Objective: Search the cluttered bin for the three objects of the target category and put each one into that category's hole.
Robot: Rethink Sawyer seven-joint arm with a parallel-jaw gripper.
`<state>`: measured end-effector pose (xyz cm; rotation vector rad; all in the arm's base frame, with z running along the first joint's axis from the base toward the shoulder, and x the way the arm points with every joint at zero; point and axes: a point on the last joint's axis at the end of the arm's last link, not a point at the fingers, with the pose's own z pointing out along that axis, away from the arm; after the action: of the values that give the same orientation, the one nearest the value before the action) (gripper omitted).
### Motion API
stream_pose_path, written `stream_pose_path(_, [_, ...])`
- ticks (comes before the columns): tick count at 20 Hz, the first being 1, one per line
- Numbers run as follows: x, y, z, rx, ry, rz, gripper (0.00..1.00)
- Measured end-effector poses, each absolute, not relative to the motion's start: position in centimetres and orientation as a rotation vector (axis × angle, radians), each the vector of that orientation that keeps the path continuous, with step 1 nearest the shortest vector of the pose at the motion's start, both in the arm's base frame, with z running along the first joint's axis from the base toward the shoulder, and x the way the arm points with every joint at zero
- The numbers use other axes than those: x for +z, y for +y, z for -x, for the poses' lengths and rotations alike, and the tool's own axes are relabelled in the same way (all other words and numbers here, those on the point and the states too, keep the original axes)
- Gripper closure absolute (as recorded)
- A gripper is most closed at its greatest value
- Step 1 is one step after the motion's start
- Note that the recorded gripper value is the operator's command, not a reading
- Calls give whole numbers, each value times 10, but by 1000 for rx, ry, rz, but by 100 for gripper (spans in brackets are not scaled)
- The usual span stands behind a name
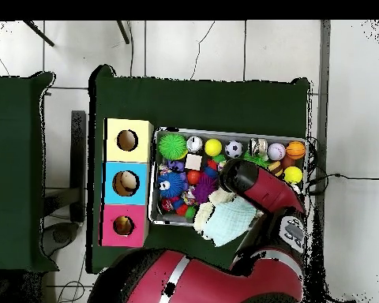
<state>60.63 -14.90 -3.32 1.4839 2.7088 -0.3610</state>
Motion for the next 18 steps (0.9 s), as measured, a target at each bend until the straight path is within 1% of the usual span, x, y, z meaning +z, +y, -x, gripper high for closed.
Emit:
stream_pose_path(10, [-39,-182,-602,-323,2671,-1578,0])
stream_pose_path(18, [-38,-191,-608,-306,2653,-1586,0])
